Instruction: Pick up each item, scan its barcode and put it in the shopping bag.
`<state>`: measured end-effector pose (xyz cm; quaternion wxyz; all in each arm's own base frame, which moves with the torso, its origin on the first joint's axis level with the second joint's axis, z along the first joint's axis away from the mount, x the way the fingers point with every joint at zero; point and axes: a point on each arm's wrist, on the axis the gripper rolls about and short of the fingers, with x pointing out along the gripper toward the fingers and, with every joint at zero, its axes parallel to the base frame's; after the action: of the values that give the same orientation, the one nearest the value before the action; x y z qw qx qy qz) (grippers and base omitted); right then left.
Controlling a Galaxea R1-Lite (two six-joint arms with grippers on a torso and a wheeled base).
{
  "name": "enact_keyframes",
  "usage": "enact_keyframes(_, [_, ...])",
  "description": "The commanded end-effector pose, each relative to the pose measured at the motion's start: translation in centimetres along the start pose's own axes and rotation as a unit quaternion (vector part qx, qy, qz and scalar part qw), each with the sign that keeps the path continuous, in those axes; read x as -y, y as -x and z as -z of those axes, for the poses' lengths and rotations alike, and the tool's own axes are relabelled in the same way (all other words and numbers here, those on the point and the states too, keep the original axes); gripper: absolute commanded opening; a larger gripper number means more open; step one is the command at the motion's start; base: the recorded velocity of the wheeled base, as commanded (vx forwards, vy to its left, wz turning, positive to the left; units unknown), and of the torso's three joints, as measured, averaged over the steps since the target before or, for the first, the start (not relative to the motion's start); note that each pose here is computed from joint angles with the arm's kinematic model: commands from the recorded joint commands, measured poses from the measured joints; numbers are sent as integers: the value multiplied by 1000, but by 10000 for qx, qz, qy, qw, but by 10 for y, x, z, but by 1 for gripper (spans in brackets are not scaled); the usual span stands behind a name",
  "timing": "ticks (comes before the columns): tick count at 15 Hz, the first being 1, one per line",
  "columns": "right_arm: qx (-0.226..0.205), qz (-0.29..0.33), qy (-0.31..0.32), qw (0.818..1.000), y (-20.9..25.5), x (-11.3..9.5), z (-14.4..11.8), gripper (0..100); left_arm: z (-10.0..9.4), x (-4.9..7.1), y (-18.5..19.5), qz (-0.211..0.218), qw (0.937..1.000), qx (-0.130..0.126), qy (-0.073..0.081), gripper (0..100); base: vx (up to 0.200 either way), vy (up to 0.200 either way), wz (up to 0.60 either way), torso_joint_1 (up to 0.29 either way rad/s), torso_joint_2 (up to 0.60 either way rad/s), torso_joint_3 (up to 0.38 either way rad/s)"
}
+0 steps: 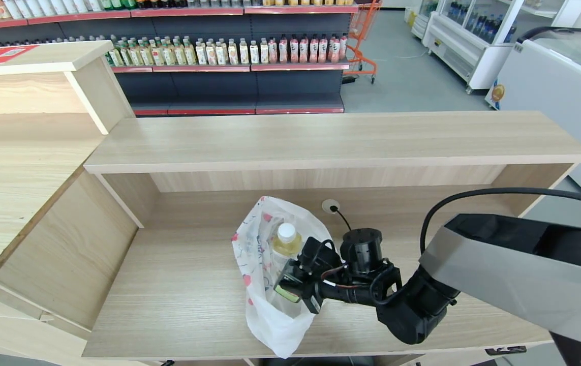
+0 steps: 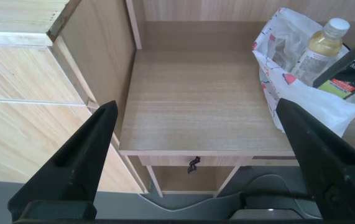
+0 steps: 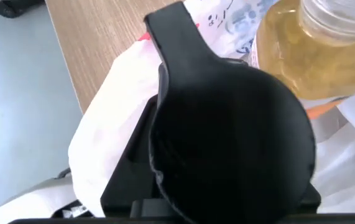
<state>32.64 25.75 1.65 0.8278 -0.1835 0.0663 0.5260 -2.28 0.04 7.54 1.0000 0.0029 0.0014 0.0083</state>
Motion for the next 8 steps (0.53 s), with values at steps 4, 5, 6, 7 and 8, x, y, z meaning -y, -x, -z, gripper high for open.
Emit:
enact_keyframes(4, [-185,-155,295,9993,-17,-9,26,0,0,0,0,-1,10000,6,-2,100,0,0,0,0,0,0])
enact_keyframes(5, [-165,-177,327,9992,-19,-12,30,0,0,0,0,-1,10000,6,-2,100,0,0,0,0,0,0])
enact_keyframes(6, [-168,-170,334,9992,-21,-13,35,0,0,0,0,-1,10000,6,-2,100,0,0,0,0,0,0])
enact_keyframes(7, [-177,-184,392,9989,-23,-15,38,0,0,0,0,-1,10000,6,-2,100,0,0,0,0,0,0])
enact_keyframes(8, [-191,-184,437,9987,-24,-14,40,0,0,0,0,-1,10000,6,-2,100,0,0,0,0,0,0])
